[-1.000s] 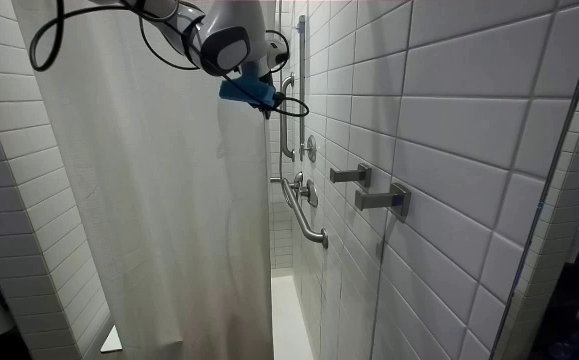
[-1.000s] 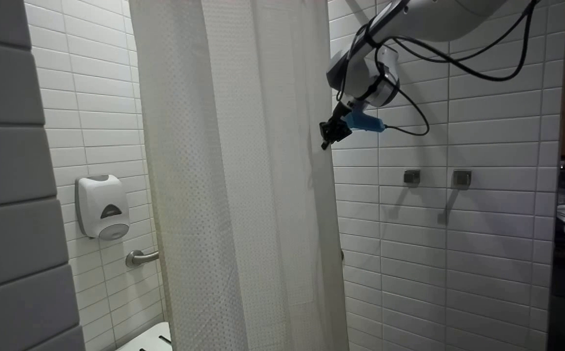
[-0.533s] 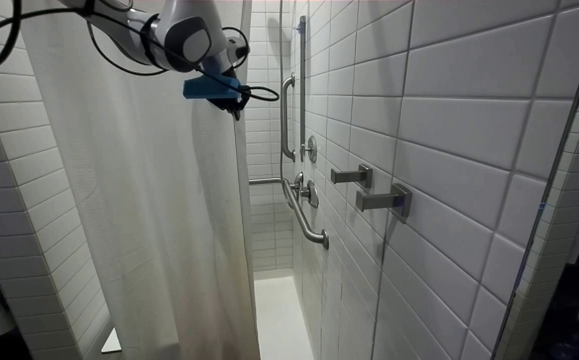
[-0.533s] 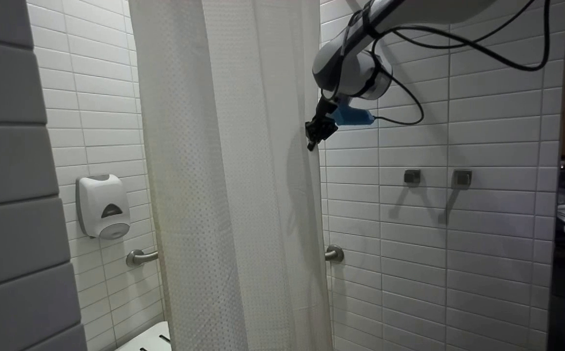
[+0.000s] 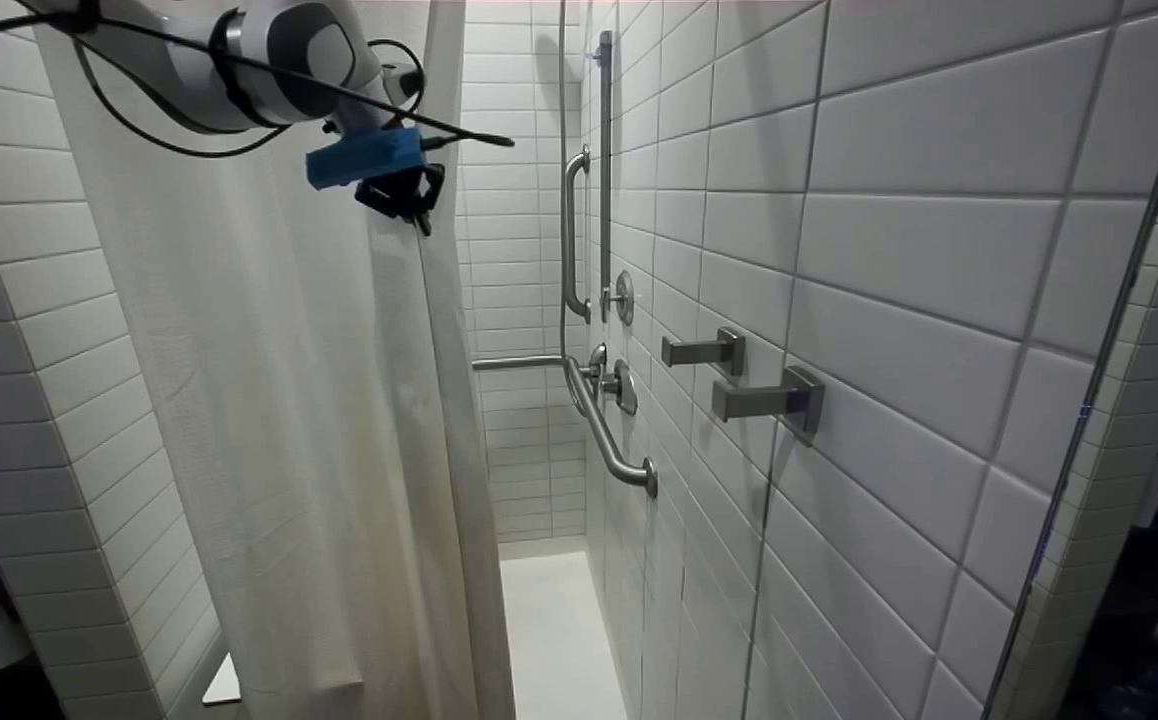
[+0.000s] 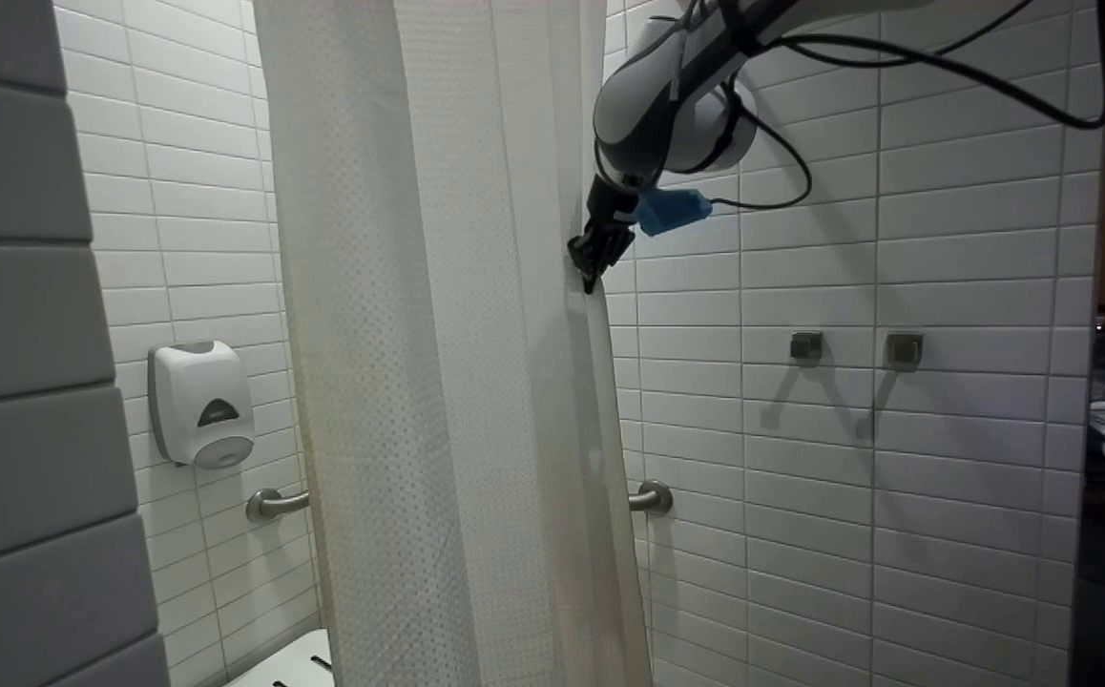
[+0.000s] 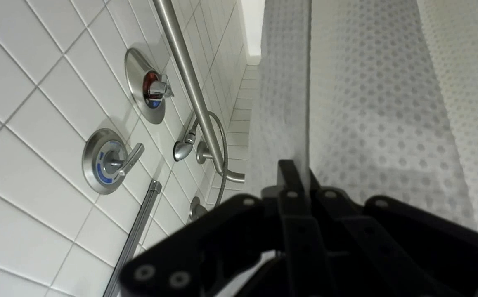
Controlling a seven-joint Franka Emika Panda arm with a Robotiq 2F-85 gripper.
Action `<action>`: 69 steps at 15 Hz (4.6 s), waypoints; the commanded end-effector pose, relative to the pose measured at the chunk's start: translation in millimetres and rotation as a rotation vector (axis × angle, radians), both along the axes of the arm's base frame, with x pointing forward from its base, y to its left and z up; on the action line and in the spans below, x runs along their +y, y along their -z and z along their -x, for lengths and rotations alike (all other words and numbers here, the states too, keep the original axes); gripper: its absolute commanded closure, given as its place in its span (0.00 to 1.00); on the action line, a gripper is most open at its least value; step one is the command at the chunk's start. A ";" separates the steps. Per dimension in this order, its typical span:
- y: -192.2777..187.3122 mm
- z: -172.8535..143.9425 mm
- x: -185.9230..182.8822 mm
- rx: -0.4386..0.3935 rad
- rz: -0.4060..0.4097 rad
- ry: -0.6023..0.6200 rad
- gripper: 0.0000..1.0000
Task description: Open the shower
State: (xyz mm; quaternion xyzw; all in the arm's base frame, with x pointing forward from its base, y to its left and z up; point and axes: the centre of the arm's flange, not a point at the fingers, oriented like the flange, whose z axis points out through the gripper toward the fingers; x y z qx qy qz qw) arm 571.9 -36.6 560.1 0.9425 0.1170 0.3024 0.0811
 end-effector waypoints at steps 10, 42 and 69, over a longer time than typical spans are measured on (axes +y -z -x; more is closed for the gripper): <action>-35.3 -18.3 176.4 0.006 0.314 -0.041 1.00; 67.5 80.0 349.1 -0.106 0.926 -0.478 1.00; -9.7 176.2 201.3 -0.388 0.860 -0.274 0.00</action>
